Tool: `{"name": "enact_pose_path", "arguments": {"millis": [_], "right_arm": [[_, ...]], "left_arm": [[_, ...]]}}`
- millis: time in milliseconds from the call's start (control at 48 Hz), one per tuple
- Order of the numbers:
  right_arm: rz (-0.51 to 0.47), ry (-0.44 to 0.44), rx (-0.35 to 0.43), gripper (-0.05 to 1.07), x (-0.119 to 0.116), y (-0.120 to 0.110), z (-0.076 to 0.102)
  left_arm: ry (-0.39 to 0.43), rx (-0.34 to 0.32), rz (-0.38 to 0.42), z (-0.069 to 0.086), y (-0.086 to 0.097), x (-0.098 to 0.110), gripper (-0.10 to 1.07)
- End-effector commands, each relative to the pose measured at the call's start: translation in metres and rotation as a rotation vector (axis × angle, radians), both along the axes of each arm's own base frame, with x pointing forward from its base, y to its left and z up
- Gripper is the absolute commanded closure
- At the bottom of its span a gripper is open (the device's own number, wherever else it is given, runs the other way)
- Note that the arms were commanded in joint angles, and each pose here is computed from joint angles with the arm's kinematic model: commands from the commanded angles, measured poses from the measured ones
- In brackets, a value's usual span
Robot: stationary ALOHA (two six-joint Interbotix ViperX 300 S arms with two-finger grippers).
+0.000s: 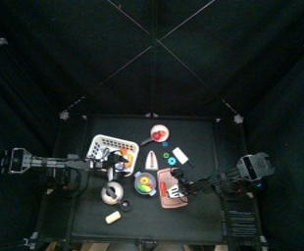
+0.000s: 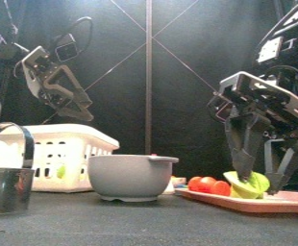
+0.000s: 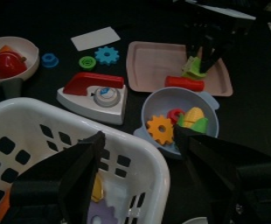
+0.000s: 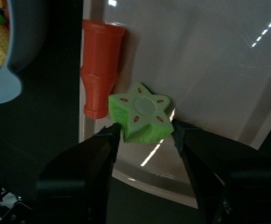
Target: Grab starfruit top
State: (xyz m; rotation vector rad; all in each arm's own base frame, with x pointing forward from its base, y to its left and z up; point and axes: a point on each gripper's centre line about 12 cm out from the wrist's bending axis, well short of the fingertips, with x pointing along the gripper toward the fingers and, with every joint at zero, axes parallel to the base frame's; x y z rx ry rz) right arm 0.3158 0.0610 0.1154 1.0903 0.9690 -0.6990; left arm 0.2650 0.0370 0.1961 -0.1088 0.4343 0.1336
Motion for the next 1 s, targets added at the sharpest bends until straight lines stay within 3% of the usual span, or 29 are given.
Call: {"name": "enact_pose_path", "arguments": {"millis": [0,229,562,979], "right_arm": [[0.003,-0.033,0.006,0.21,0.005,0.001,0.009],[0.011,-0.044,0.004,0.33,0.005,0.001,0.013],[0.030,-0.097,-0.025,0.33,0.001,-0.004,0.037],[0.036,-0.101,-0.030,0.33,0.001,-0.004,0.038]], "left_arm": [[-0.021,0.001,0.003,0.005,0.001,0.002,0.01],[-0.020,0.001,0.003,0.005,0.001,0.002,0.01],[-0.022,-0.004,0.006,0.005,0.001,0.002,0.01],[-0.014,-0.009,0.009,0.002,0.001,0.002,0.01]]}}
